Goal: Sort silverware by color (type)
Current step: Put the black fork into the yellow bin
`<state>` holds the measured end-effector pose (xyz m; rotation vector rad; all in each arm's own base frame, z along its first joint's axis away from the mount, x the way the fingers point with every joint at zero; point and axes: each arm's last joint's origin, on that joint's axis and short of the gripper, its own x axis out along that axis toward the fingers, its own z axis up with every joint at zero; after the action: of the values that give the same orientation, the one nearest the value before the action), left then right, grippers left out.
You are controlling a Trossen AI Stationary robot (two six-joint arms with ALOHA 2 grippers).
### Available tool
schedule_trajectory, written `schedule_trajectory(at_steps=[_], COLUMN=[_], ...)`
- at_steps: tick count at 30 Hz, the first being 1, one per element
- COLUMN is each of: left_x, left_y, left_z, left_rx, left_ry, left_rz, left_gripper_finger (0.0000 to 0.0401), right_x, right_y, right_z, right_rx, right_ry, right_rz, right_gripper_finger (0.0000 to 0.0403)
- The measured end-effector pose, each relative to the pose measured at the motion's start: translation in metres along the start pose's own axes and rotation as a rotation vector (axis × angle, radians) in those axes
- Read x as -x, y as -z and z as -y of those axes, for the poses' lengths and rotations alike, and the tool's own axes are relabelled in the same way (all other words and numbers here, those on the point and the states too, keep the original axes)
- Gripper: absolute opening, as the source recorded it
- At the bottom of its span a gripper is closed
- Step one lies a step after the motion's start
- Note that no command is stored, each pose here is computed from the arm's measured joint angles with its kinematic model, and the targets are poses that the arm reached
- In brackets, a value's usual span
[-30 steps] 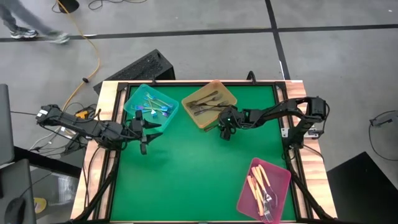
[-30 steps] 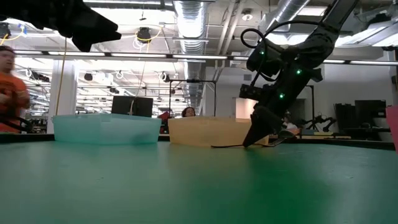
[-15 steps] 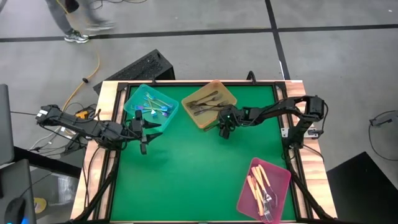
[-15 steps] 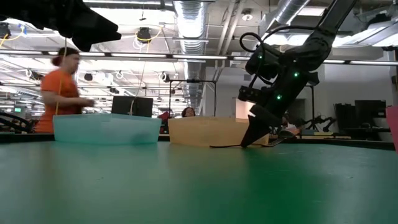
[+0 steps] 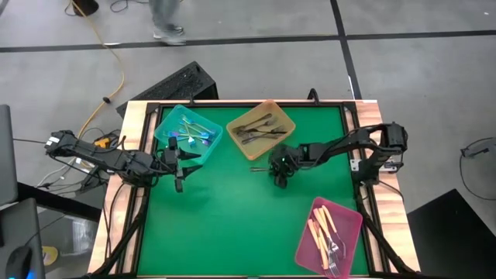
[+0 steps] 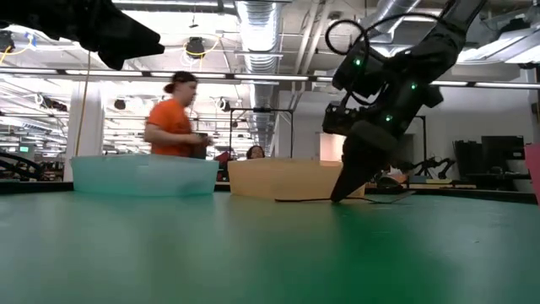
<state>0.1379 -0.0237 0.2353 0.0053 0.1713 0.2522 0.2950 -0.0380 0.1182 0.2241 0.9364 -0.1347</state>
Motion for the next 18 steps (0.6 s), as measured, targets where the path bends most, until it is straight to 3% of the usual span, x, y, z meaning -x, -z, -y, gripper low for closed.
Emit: schedule_trajectory(at_steps=[7, 10, 18], left_x=[0.0, 0.0, 0.0], left_y=[0.0, 0.001, 0.001], left_z=[0.0, 0.0, 0.0], left_rx=[-0.001, -0.005, -0.006], left_ry=[0.0, -0.001, -0.002], left_rz=[-0.002, -0.009, -0.013], left_gripper_finger=[0.0156, 0.0156, 0.0156], right_x=[0.009, 0.012, 0.014], right_y=[-0.018, -0.025, -0.029], right_z=[-0.048, -0.057, -0.068], right_rx=[0.129, 0.177, 0.053], right_ry=[-0.118, -0.105, 0.01], right_rz=[0.039, 0.07, 0.128], right_gripper_finger=[0.0169, 0.0169, 0.0169])
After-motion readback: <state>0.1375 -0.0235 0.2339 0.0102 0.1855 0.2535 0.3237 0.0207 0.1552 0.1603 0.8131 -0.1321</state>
